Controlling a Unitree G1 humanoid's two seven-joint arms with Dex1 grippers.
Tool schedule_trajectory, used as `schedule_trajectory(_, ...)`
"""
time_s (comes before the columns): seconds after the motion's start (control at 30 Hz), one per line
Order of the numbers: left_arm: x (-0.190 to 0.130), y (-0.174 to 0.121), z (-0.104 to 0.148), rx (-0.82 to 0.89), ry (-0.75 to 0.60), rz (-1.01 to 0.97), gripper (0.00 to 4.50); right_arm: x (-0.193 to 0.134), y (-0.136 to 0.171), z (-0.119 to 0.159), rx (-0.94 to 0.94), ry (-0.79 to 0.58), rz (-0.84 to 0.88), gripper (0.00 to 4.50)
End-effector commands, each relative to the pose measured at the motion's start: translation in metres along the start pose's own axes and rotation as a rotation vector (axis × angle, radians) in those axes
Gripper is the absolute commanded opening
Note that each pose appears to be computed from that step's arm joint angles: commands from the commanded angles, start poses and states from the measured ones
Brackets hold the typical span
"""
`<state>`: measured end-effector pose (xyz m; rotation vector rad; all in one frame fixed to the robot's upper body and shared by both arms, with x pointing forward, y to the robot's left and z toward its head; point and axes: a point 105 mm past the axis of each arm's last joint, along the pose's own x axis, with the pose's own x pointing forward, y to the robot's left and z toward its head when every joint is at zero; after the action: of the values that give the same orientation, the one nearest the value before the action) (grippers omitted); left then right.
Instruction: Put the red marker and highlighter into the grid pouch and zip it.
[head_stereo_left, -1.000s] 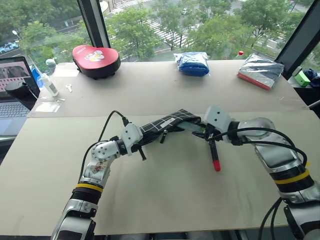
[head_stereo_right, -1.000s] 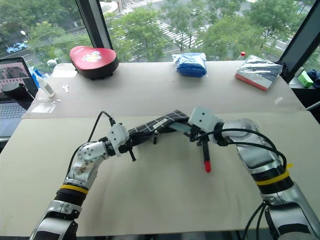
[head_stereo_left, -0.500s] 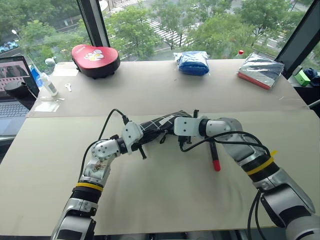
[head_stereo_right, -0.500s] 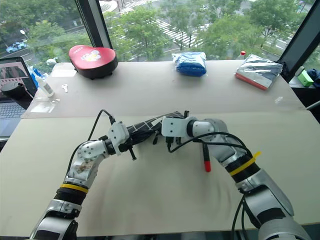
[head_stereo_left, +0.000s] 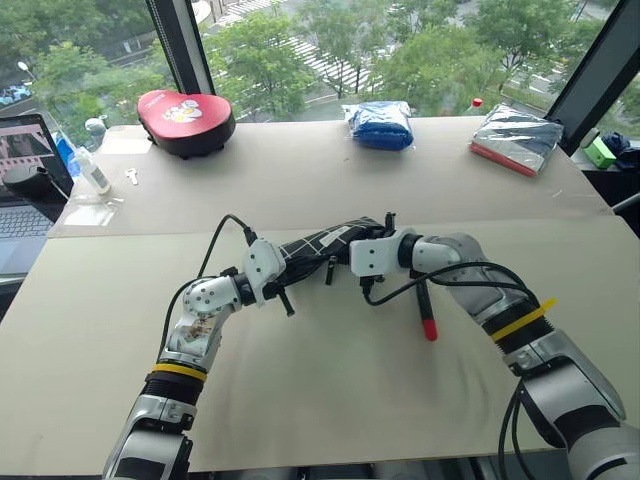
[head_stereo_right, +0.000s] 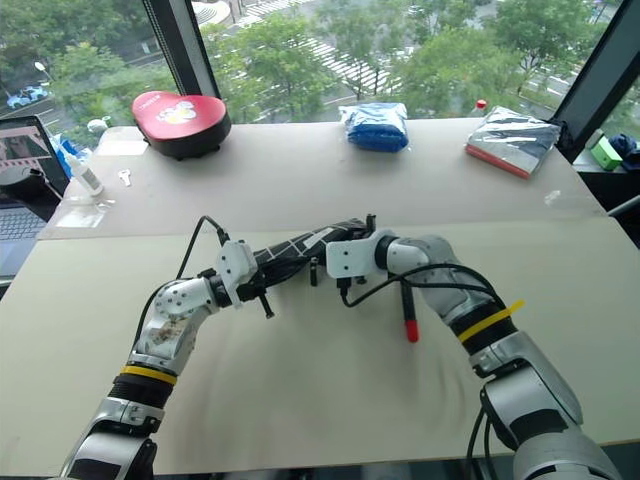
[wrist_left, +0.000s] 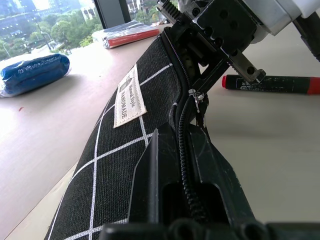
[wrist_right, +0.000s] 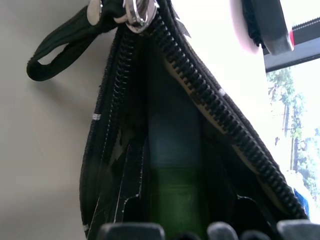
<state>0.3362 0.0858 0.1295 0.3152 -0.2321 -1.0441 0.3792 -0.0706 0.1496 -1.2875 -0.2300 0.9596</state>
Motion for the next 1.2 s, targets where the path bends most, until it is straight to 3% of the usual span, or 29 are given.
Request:
schedule_trajectory(0.03,0.005,0.003,0.018,0.031,-0.058,-0.005,0.00,-0.009,-0.016,0.005,0.045,-0.037,-0.060,2.67)
schedule_trajectory(0.17,0.005,0.003,0.018,0.030,-0.059,-0.005,0.00,-0.019,-0.031,0.004,0.176,-0.054,-0.105,4.00)
schedule_trajectory(0.37,0.003,0.004,0.017,0.030,-0.055,0.004,0.00,-0.072,-0.044,0.005,0.534,-0.169,-0.051,4.00)
schedule_trajectory(0.5,0.002,0.003,0.016,0.028,-0.051,0.008,0.00,-0.123,-0.025,0.027,0.883,-0.318,0.153,4.00)
schedule_trajectory(0.6,0.000,0.002,0.014,0.026,-0.047,0.008,0.00,-0.145,-0.015,0.038,1.041,-0.386,0.187,4.00)
schedule_trajectory(0.73,-0.001,0.003,0.013,0.026,-0.044,0.009,0.00,-0.149,0.011,0.028,1.101,-0.224,0.171,4.00)
schedule_trajectory(0.97,-0.003,0.003,0.012,0.026,-0.036,0.008,0.00,-0.133,0.039,-0.017,1.185,0.153,-0.049,4.00)
schedule_trajectory(1.2,0.000,0.002,0.012,0.026,-0.039,0.001,0.00,-0.126,0.061,-0.025,1.178,0.297,-0.067,4.00)
